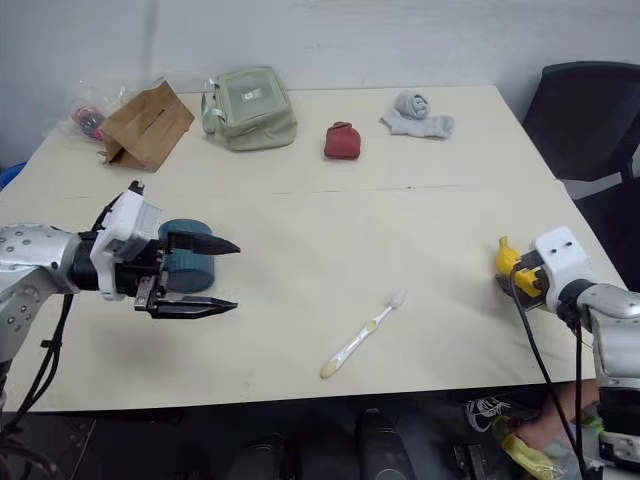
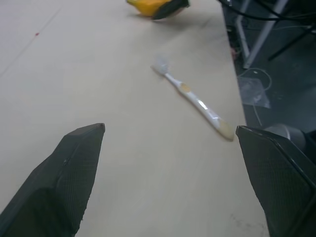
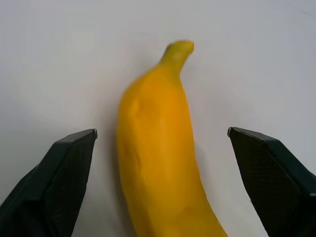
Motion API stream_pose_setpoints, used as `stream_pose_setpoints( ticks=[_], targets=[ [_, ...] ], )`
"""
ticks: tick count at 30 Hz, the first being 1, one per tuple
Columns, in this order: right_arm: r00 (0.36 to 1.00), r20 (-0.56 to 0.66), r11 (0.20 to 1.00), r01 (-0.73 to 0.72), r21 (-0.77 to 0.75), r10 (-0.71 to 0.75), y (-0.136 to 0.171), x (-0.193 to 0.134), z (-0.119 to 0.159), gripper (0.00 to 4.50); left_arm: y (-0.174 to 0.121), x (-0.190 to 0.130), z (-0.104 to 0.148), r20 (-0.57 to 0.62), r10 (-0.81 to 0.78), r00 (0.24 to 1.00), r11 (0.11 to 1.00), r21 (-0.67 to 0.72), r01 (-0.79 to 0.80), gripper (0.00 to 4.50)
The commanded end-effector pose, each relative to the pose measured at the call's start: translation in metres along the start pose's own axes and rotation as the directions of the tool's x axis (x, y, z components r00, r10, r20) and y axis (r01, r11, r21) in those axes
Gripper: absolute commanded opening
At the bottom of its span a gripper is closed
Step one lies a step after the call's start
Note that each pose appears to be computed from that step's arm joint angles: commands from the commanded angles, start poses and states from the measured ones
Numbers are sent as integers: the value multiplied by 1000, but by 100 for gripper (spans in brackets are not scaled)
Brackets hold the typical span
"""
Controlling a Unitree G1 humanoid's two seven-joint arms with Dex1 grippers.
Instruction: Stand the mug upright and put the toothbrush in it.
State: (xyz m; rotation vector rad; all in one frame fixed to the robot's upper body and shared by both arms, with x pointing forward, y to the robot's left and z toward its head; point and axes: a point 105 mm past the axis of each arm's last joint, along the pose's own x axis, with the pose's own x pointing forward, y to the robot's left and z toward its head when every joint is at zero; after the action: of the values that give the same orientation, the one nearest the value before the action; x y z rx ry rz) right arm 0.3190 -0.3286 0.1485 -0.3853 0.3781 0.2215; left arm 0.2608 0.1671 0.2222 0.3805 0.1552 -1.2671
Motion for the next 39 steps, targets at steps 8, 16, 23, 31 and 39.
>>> stream_pose_setpoints(
  ticks=[8,16,23,31,39],
  targets=[
    [742,333,812,-555,-181,581,90,-82,126,446,61,-111,-47,-234,705,669,577,-359,-734,450],
    [403,280,486,-790,-374,871,149,-120,163,446,62,-129,-89,-445,748,492,317,-412,-854,450],
    [333,226,399,-820,-410,915,157,-128,172,446,73,-95,-97,-429,680,595,343,-531,-775,450],
    [422,209,471,-784,-405,882,149,-109,161,446,77,-78,-125,-471,592,654,313,-614,-725,450],
    [454,215,502,-776,-383,865,148,-107,154,450,87,-51,-141,-486,515,706,347,-636,-690,336]
  ],
)
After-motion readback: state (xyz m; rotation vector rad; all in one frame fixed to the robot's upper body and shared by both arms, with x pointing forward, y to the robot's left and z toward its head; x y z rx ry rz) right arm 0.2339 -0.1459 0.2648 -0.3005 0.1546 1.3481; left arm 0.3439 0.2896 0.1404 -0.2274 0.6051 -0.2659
